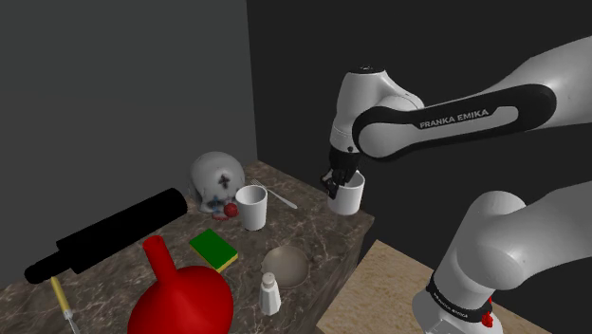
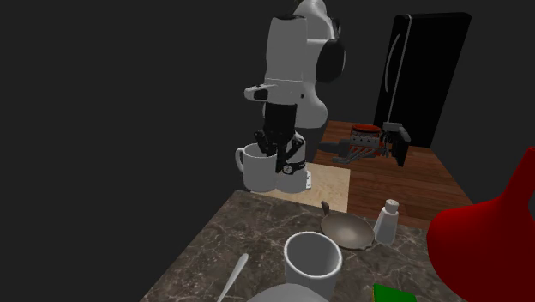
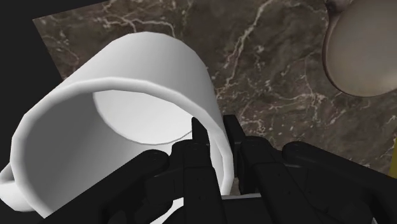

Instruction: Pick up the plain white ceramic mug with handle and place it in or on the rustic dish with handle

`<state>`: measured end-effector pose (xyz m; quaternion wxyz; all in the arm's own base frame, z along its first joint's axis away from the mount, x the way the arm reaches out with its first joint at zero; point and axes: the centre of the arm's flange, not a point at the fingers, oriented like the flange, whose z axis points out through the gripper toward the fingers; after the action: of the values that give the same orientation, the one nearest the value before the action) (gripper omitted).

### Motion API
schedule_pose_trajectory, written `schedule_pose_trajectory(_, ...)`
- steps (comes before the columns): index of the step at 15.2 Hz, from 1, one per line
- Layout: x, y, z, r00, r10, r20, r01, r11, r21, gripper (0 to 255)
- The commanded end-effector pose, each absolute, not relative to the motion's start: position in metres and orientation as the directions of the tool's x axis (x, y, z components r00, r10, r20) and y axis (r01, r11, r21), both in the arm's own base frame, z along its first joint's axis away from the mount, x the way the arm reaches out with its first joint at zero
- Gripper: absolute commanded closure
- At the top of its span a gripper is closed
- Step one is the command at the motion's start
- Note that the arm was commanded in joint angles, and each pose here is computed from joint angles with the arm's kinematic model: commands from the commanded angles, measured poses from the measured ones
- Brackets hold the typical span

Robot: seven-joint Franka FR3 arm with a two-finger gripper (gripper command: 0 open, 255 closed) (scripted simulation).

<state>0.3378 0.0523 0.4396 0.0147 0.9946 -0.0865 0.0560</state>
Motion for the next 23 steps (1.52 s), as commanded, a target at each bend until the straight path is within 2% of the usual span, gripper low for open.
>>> schedule_pose_trajectory(1,0.337,0.053,0.452,0.979,-0.17,0.114,-0.174,-0.985,0.02,255)
schedule_pose_trajectory(4,0.337,0.053,0.468,0.979,-0.17,0.114,-0.174,-0.985,0.02,255)
schedule_pose_trajectory(20,0.349,0.263,0.489,0.979,-0.17,0.114,-0.174,-0.985,0.02,255)
schedule_pose_trajectory(23,0.349,0.273,0.479,0.979,-0.17,0.114,-0.174,-0.985,0.02,255)
